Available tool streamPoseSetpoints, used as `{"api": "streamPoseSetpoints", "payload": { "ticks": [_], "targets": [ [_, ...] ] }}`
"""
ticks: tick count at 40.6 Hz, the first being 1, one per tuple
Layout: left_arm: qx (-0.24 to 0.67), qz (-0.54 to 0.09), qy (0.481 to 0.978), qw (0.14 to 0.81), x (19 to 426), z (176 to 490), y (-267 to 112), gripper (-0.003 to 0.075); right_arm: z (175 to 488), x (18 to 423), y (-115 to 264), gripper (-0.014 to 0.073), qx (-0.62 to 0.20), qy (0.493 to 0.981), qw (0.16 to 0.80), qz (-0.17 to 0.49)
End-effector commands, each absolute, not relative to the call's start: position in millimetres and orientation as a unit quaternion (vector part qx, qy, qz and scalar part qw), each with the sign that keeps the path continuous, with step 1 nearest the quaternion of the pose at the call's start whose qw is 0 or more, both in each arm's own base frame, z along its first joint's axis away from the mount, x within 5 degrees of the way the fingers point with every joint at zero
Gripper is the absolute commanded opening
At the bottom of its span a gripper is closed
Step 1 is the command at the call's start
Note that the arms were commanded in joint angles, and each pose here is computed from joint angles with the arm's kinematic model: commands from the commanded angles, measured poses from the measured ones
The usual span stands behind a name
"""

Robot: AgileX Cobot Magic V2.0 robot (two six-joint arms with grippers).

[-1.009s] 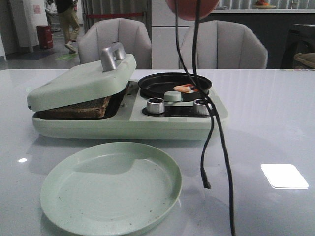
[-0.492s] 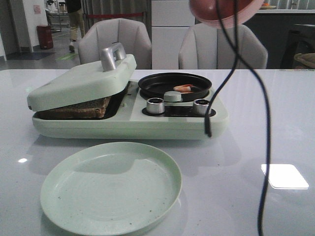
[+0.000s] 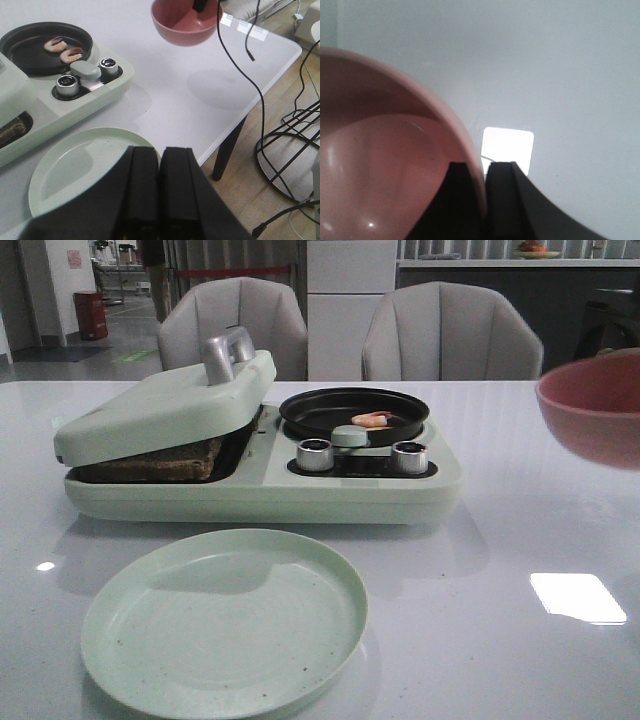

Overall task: Make breakfast with bread and shrimp
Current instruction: 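Carry the empty pink bowl back and set it on the table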

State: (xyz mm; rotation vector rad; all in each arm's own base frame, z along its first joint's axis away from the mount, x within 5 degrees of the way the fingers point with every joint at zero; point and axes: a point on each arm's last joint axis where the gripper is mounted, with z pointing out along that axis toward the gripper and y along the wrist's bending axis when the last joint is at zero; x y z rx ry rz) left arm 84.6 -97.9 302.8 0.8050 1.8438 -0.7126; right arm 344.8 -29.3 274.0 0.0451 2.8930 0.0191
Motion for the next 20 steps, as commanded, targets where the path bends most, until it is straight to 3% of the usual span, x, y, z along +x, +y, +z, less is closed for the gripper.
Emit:
{"api": "streamPoseSetpoints", "payload": {
  "ticks": [1, 7, 15, 20],
  "targets": [
    [0.306, -0.304, 0.74, 0.515, 87.8, 317.4, -98.5, 0.0098, 270.0, 336.9, -35.8, 0.0045, 0.027, 0.985, 0.171, 0.015],
    [0.306, -0.304, 0.74, 0.515, 87.8, 317.4, -98.5, 0.0098, 235.9, 332.2, -37.8, 0.0045, 0.038, 0.98, 0.197, 0.012],
    [0.306, -0.304, 0.74, 0.515, 87.8, 317.4, -98.5, 0.0098, 222.1, 332.0, -35.4, 0.0057, 0.061, 0.97, 0.232, 0.028],
    [0.306, -0.304, 0.74, 0.515, 87.8, 317.4, -98.5, 0.0098, 222.1, 332.1, -35.4, 0.0186, 0.061, 0.97, 0.233, 0.028]
  ]
}}
